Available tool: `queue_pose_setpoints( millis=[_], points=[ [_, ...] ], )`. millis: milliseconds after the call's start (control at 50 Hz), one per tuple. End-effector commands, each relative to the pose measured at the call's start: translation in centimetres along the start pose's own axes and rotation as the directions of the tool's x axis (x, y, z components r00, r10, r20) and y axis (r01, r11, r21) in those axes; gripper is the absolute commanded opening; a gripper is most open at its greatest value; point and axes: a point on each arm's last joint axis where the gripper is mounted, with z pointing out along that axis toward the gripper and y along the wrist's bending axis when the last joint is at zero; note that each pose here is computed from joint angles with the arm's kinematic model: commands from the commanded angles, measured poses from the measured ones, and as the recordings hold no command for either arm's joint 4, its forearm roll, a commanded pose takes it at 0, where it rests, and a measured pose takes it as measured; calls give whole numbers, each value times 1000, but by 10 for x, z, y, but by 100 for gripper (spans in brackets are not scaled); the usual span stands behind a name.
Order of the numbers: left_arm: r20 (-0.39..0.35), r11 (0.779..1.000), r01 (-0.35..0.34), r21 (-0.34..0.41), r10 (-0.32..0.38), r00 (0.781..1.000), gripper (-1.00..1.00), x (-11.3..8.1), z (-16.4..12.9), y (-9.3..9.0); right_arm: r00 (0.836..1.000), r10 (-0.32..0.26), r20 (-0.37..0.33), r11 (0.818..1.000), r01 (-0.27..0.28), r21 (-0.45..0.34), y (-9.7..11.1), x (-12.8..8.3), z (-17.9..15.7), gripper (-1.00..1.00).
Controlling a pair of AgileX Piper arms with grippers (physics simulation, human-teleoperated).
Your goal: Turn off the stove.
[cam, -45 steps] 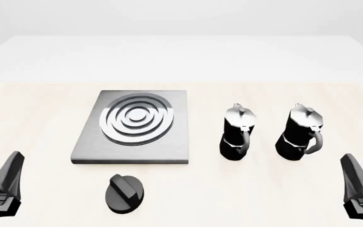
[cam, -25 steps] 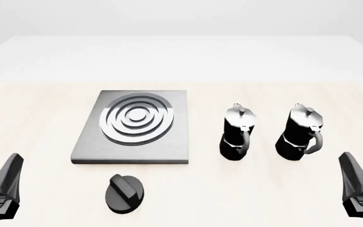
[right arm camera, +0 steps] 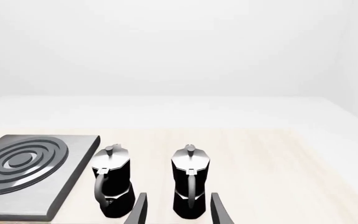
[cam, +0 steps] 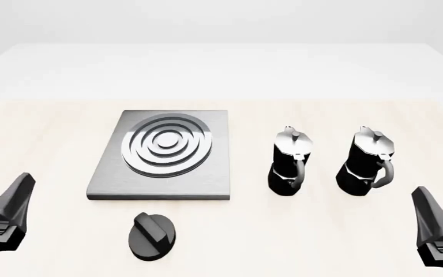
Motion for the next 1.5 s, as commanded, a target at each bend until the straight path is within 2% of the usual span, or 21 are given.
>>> queue_pose_setpoints(
  millis=[20,60,80,180,220,260,320,360,380,400,440,520,640,680,700,860,980,1100,1180,1320,1500],
  points=[
    [-89,998,-28,52,32,996,100,-11,17,-4,1000,1,-1,1000,-1,-7,0,0,-1,100],
    [-112,998,-20,58,26,993,100,-13,21,-5,1000,1,-1,1000,-1,-8,0,0,-1,100],
    [-116,996,-50,79,59,991,100,-14,21,-7,1000,1,-2,1000,-1,-8,0,0,-1,100],
    [-207,988,-67,139,95,974,100,-14,34,-13,1000,1,-4,1000,-1,-12,1,1,-1,100],
    [-209,984,-85,158,118,971,100,-19,34,-15,1000,0,-5,1000,0,-11,1,1,0,100],
    [-258,984,-51,173,96,961,100,-17,41,-18,1000,0,-6,1000,-1,-10,1,1,0,100],
    [-286,972,-66,225,131,949,100,-17,42,-23,1000,0,-5,1000,0,-10,1,1,0,100],
    [-274,960,-112,257,184,944,100,-18,41,-25,1000,0,-6,1000,0,-9,1,1,0,100],
    [-310,959,-88,269,173,935,100,-16,45,-28,1000,0,-7,1000,0,-10,1,1,0,100],
    [-285,944,-141,297,229,931,100,-18,43,-29,1000,-1,-7,1000,0,-10,1,1,1,100],
    [-321,950,-124,285,217,922,100,-16,49,-29,1000,-1,-7,1000,0,-11,1,1,0,100],
    [-346,933,-160,321,273,898,100,-14,54,-33,1000,-1,-8,1000,1,-12,1,1,0,100],
    [-399,919,-169,356,313,862,100,-5,59,-36,1000,-2,-10,1000,2,-10,1,1,0,100],
    [-418,901,-210,381,370,830,100,4,62,-36,1000,-2,-10,1000,2,-11,1,1,0,100],
    [-425,897,-212,387,378,823,100,6,62,-37,1000,-2,-11,1000,2,-13,1,1,0,100],
    [-473,889,-213,406,404,783,100,18,69,-38,1000,-4,-13,1000,4,-15,1,1,1,100],
    [-488,878,-210,430,422,765,100,27,69,-41,1000,-3,-9,1000,3,-12,1,1,0,100],
    [-508,881,-210,423,423,751,100,36,72,-40,1000,-1,-8,1000,1,-13,1,1,0,100],
    [-536,881,-212,424,433,725,100,47,76,-39,1000,-2,-9,1000,2,-11,1,1,1,100],
    [-556,883,-199,425,428,713,100,55,78,-40,1000,-2,-10,1000,2,-11,1,1,1,100],
    [-586,878,-187,442,440,680,100,70,83,-43,1000,-2,-9,1000,2,-8,0,1,0,100]
  ],
)
